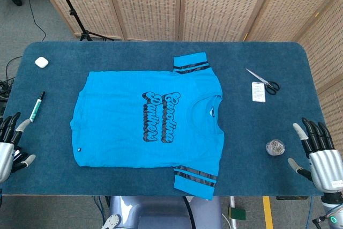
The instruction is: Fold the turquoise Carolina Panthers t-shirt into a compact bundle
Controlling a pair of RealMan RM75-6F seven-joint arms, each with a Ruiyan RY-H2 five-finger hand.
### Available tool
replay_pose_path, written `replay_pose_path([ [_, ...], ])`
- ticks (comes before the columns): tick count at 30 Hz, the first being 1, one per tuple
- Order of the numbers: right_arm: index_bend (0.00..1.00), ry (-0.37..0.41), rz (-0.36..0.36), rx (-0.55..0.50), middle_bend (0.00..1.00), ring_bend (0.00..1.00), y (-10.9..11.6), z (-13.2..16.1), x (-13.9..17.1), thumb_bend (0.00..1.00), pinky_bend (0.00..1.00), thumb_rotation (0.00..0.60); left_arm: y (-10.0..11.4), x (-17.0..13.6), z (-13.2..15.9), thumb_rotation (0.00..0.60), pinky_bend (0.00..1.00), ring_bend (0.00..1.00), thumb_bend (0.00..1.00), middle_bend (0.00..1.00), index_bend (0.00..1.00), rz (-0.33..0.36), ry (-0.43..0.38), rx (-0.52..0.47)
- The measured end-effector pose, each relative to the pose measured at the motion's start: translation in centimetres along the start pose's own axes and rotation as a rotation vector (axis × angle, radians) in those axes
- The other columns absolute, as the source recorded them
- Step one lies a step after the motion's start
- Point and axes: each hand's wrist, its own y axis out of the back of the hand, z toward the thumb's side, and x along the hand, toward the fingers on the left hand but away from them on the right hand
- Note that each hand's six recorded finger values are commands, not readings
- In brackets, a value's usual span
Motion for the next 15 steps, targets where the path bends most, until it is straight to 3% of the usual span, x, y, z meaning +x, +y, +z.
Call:
replay_pose_path([
  [6,0.11,0.043,0.022,0.005,0.00,0.00,-0.4,0.6,0.1,0.00,0.00,0.600,-0.1,0.1,0.0,0.600,0.00,0.00,0.00,0.00,0.00,-0.009,0.004,-0.011],
  [9,0.18,0.118,0.048,-0.008,0.01,0.00,-0.9,1.5,0.2,0.00,0.00,0.600,0.0,0.1,0.2,0.600,0.00,0.00,0.00,0.00,0.00,-0.009,-0.001,-0.017],
  [15,0.25,0.347,0.100,-0.003,0.06,0.00,-2.7,4.4,0.7,0.00,0.00,0.600,0.5,0.2,0.0,0.600,0.00,0.00,0.00,0.00,0.00,0.002,0.007,-0.036],
])
